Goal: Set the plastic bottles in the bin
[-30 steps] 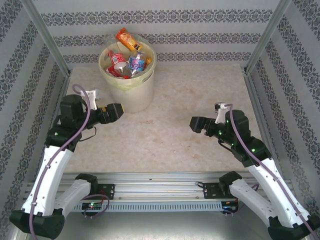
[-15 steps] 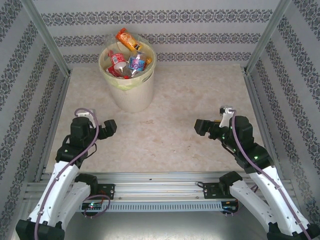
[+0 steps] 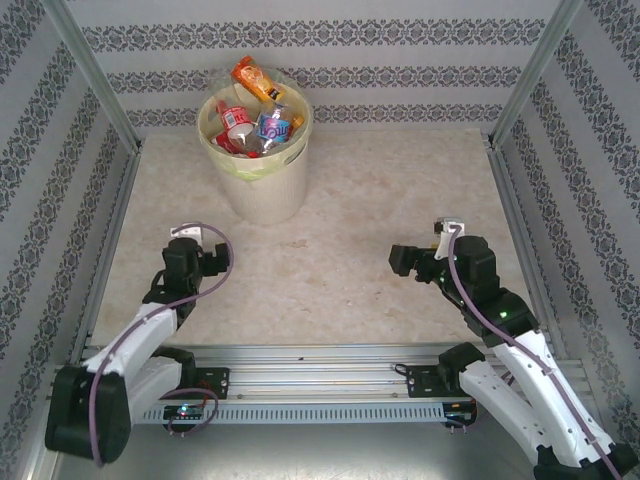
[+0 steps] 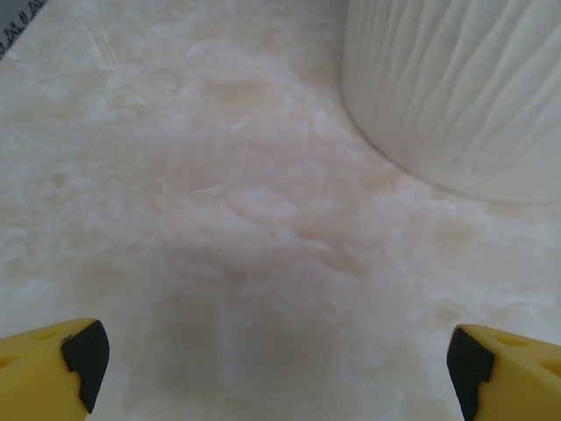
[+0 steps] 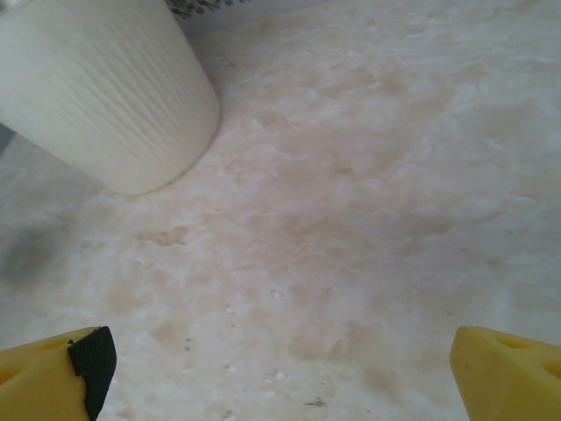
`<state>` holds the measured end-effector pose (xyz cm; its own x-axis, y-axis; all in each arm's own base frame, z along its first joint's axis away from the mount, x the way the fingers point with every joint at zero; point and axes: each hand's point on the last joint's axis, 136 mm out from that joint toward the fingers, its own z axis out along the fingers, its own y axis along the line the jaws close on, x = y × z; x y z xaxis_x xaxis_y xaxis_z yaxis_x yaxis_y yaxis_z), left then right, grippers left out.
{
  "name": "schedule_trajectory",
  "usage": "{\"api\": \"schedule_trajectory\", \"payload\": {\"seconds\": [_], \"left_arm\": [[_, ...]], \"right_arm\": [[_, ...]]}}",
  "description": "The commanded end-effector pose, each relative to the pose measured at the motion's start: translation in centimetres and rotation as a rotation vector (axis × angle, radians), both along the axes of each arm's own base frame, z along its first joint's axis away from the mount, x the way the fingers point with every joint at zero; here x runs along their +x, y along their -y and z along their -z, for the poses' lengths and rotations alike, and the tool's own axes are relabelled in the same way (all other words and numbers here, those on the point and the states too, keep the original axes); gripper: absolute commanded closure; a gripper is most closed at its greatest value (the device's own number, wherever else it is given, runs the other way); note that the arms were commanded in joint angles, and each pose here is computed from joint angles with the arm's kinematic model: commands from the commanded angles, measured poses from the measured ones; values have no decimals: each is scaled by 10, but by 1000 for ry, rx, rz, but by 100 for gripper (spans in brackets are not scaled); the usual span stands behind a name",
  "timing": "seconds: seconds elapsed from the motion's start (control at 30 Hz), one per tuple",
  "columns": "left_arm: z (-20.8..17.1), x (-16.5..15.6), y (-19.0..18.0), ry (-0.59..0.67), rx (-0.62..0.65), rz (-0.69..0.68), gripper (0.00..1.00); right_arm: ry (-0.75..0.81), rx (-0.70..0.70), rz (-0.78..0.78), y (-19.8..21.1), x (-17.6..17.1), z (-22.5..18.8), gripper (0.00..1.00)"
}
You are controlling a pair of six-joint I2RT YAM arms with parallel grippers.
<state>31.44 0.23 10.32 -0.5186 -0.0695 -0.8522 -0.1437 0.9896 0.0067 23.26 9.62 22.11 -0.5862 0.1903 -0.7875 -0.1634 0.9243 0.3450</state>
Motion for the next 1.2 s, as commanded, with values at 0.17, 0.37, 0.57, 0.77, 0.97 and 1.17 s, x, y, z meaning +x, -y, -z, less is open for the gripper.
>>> {"api": "schedule_trajectory", "payload": {"seconds": [0.17,0.37,0.57,0.77,0.97,1.17], "left_arm": [[-31,60,-4,274,114,39,0],[-5,68,-6,274,110,48,0],[11,75,-14,233,102,4,0],[14,83,-20,212,76,-1,0],[14,83,-19,213,76,2,0],[14,82,-19,211,76,1,0]], "right_arm": [[45,-202,186,39,33,25,2],[103,-274,297,66,57,42,2],[100,-362,403,102,78,72,2],[176,-359,448,120,93,95,2],[281,-361,468,127,108,91,2],[358,-334,438,123,126,91,2]]}}
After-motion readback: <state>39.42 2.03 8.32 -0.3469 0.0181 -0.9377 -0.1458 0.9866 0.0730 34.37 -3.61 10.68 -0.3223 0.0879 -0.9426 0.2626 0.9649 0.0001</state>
